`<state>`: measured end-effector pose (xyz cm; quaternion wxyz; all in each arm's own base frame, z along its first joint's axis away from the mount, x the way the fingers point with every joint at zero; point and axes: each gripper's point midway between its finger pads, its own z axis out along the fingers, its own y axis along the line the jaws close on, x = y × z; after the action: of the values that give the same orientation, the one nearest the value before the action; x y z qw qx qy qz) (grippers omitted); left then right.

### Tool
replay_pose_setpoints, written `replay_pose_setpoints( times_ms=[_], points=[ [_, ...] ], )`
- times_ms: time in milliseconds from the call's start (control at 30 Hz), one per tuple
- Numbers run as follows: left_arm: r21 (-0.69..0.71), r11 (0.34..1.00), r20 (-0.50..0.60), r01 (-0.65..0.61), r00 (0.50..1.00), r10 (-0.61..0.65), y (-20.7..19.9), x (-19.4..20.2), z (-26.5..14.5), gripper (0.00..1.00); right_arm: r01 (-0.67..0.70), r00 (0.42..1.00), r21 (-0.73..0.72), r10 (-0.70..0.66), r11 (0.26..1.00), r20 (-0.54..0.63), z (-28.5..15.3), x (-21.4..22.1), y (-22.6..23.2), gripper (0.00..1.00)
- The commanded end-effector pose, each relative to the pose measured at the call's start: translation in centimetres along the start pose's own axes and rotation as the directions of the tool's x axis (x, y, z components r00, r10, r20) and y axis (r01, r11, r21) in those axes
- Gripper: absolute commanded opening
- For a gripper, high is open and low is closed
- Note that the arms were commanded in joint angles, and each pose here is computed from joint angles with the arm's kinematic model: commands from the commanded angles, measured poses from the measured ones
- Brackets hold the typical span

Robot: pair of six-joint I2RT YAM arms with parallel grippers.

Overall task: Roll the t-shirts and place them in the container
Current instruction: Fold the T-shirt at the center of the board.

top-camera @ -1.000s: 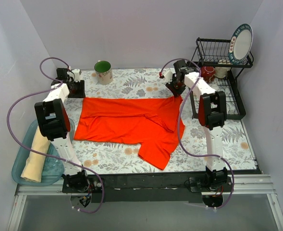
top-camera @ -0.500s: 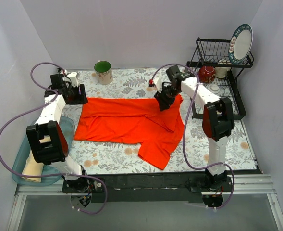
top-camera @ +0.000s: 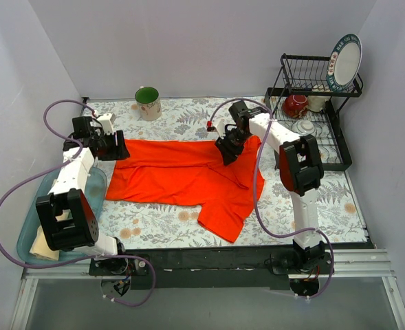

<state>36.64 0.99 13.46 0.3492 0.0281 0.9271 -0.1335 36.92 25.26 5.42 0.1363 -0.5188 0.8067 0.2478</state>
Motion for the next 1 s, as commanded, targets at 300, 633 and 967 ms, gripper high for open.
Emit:
replay_pose_setpoints(
  times_ms=[300,633,967],
  points=[
    [0.017,1.000,0.015,-0.011,1.000,0.011,-0.9,0.7,-1.3,0.56,-0.001,1.000,-0.036,0.001,0.999,0.003,1.1,-0.5,0.3,0.49],
    [0.013,1.000,0.027,-0.024,0.999,0.023,-1.1,0.8,-1.8,0.56,0.044,0.999,-0.024,-0.044,0.999,0.003,1.6,-1.5,1.1,0.33],
    [0.010,0.999,0.076,-0.041,0.996,0.040,-1.3,-0.4,-2.5,0.56,0.121,0.992,0.019,-0.120,0.992,-0.026,1.2,-2.4,4.4,0.19]
  ],
)
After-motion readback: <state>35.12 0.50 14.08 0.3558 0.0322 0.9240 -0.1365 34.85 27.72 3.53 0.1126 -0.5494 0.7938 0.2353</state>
